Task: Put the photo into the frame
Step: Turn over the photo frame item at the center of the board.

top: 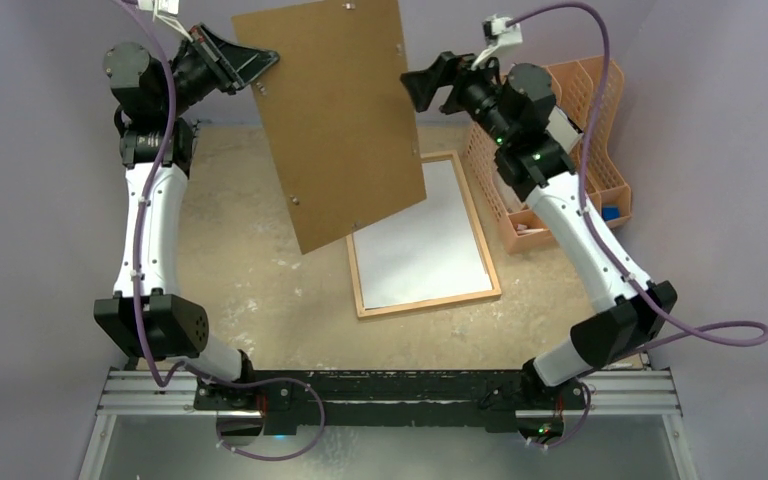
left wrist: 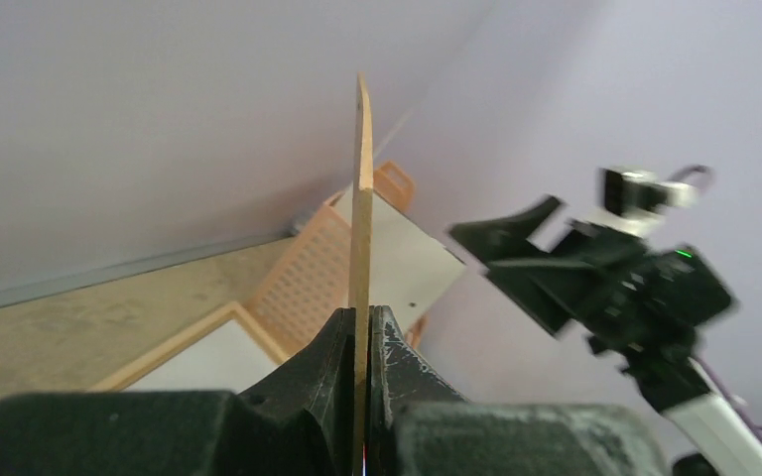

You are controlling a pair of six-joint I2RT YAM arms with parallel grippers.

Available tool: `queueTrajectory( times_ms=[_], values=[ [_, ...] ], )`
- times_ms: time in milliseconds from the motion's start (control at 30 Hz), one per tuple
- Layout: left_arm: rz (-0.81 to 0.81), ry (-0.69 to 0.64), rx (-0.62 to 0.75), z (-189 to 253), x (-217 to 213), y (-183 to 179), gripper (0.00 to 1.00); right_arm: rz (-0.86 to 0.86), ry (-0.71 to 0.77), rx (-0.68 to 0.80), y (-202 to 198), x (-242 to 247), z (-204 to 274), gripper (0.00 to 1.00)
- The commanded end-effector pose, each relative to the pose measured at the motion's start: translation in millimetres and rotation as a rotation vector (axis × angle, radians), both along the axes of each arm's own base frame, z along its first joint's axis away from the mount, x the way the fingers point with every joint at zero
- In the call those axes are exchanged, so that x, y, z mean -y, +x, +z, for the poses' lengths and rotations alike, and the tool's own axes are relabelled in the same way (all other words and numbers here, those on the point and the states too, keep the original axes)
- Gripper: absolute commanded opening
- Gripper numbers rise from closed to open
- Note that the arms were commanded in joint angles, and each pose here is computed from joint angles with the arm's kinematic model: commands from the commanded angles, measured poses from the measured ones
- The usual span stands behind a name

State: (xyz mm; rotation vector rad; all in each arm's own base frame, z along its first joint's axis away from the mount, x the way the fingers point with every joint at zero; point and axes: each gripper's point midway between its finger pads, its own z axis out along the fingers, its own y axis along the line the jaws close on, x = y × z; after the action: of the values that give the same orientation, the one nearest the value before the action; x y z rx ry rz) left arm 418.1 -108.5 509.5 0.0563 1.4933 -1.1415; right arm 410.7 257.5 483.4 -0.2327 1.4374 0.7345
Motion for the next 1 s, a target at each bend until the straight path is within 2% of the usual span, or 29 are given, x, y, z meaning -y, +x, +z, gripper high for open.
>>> queueTrajectory(
  times_ms=[0,133,300,533,633,867,933,967],
  values=[
    [-0.221,-0.092,0.126,58,21,-46,0.00,0.175,0.098,-0.153,-1,19,-21,0.99],
    [-0.263,-0.156,0.117,63,22,-50,0.00,0.285,0.139,-0.167,-8,36,-32,0.99],
    [-0.291,-0.232,0.081,65,22,-49,0.00,0.545,0.152,-0.181,-43,20,-45,0.99],
    [-0.314,-0.337,0.025,60,19,-45,0.00,0.654,0.170,-0.157,-63,15,-43,0.97],
    [-0.310,-0.346,0.012,56,18,-42,0.00,0.723,0.200,-0.148,-71,12,-37,0.82],
    [-0.274,-0.345,-0.005,39,15,-29,0.00,0.803,0.268,-0.103,-88,12,-31,0.16],
    [-0.270,-0.346,-0.022,30,15,-24,0.00,0.812,0.292,-0.120,-90,13,-33,0.01],
    [-0.266,-0.342,-0.029,26,15,-21,0.01,0.812,0.305,-0.126,-91,13,-32,0.00]
  ],
)
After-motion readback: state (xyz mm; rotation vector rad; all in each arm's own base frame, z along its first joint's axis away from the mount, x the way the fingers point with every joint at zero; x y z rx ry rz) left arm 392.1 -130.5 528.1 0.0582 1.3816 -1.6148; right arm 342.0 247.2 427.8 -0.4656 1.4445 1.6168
